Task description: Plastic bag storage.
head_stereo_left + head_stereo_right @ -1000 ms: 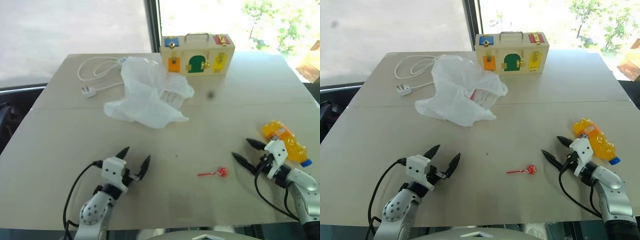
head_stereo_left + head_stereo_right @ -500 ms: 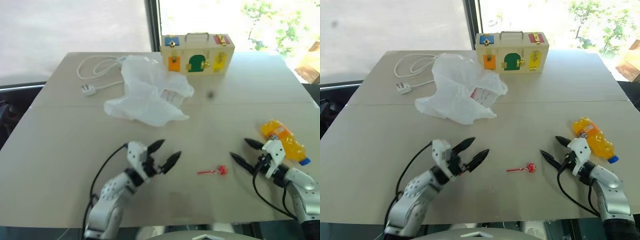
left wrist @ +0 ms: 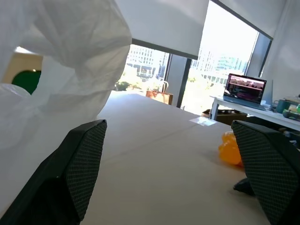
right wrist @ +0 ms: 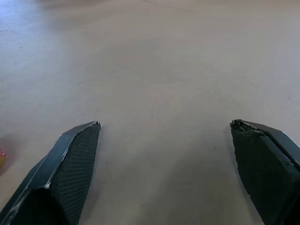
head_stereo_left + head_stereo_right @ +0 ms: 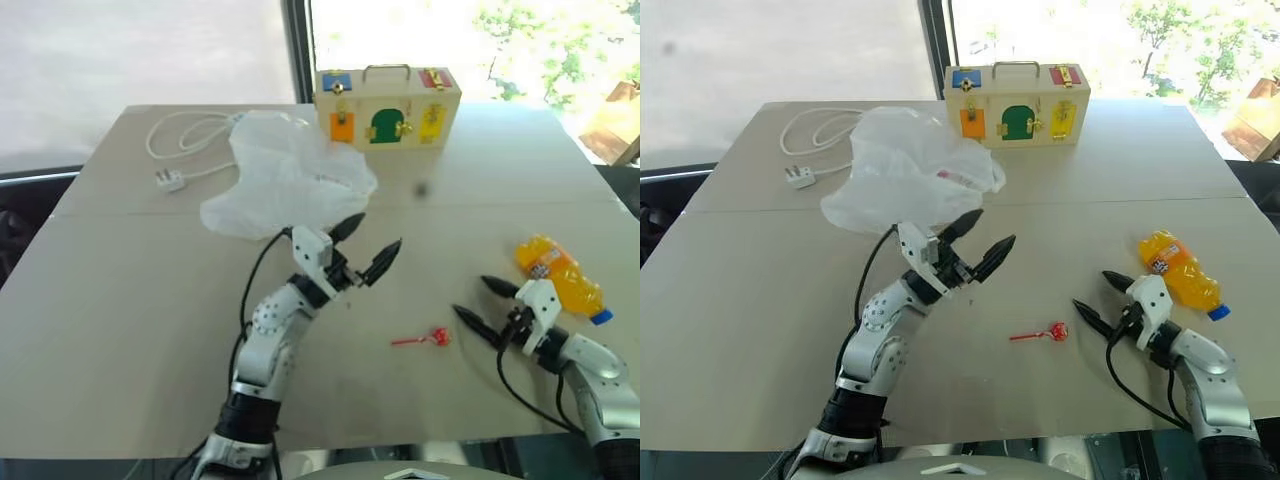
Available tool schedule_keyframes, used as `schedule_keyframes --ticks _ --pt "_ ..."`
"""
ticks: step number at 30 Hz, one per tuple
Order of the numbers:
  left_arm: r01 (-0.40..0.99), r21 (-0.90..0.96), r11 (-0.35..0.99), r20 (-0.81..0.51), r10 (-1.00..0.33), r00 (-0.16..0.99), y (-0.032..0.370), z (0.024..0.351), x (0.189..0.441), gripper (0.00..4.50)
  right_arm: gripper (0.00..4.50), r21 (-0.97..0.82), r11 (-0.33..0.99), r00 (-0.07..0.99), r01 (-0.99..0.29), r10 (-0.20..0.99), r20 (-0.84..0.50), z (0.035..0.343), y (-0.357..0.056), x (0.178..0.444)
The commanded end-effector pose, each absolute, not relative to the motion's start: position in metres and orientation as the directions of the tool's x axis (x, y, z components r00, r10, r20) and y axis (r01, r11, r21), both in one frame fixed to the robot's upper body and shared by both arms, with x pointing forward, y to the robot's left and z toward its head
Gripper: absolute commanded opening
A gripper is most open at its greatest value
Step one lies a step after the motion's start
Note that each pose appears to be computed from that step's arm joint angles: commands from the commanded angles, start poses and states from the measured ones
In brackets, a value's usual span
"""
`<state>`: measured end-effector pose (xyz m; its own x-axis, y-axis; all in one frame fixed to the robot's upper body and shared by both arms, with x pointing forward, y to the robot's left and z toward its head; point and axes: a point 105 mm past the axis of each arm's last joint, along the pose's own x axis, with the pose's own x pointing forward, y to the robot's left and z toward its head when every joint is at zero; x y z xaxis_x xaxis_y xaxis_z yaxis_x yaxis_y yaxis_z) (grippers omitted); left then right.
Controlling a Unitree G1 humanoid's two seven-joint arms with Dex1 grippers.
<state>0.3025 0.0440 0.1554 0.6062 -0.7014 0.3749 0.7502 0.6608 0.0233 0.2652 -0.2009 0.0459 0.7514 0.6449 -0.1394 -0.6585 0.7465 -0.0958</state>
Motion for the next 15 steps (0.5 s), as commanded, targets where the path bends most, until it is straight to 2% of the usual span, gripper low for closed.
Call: schedule_keyframes --ticks 1,5,15 --pt "0.682 0.077 0.727 0.44 -0.639 0.632 0.048 0.174 0.31 4.5 4.49 -0.01 0.736 0.718 -0.677 0.657 -0.229 0.014 -0.19 0.25" --pt "0.609 0.006 0.793 0.469 -0.54 0.699 0.066 0.181 0.314 4.5 4.49 -0.021 0.74 0.724 -0.673 0.652 -0.226 0.015 -0.191 0.252" --pt "0.44 0.051 0.897 0.435 -0.416 0.799 0.131 0.186 0.296 4.5 4.49 -0.022 0.735 0.72 -0.677 0.657 -0.223 0.013 -0.187 0.257"
